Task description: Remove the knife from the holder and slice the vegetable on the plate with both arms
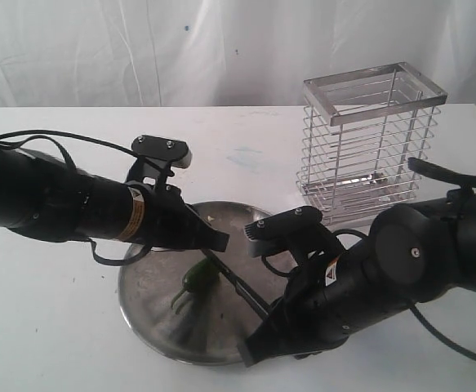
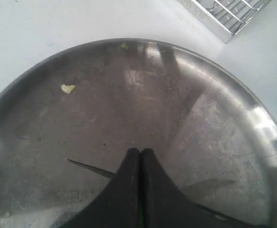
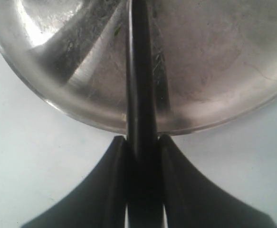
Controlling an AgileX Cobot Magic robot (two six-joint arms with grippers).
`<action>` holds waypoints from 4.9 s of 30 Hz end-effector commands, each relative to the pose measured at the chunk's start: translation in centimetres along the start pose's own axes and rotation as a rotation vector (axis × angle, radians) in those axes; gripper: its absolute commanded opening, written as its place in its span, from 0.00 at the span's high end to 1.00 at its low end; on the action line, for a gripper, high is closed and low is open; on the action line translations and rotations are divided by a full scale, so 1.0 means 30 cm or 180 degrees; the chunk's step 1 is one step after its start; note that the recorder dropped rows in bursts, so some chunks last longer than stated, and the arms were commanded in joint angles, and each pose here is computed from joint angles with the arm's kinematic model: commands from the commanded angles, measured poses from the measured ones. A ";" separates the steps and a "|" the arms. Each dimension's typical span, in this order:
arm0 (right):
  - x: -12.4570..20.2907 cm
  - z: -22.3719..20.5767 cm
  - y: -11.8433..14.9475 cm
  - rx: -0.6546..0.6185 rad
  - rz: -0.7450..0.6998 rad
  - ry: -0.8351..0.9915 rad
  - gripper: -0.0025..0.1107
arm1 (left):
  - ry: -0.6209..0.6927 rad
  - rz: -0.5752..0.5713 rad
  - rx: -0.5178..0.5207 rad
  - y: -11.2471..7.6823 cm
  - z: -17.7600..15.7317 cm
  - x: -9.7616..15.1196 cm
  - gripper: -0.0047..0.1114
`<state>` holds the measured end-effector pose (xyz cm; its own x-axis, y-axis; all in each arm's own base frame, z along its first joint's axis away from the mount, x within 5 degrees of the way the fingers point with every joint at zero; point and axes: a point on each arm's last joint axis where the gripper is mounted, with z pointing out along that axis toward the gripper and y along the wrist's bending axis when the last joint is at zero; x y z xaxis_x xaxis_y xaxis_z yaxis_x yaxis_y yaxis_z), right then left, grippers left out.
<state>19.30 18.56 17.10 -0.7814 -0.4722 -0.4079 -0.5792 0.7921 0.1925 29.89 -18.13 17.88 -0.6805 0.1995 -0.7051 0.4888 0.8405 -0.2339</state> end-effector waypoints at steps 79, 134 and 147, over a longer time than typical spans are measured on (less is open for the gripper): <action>-0.023 0.081 -0.004 0.0005 0.0082 0.0171 0.98 | 0.0405 0.0303 -0.0172 0.054 0.161 0.085 0.96; -0.099 0.131 0.006 -0.0025 -0.0083 0.0325 0.98 | 0.0114 0.0158 -0.0322 0.132 0.017 0.025 0.96; -0.093 0.148 0.002 -0.0016 -0.0075 0.0375 0.98 | 0.0143 0.0085 -0.0139 0.123 0.047 0.039 0.96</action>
<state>22.42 21.52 14.28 -0.7980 -0.5202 -0.3044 -0.5864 0.7869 0.1923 31.54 -15.60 15.00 -0.6984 0.2455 -0.6723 0.4821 0.8557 -0.1882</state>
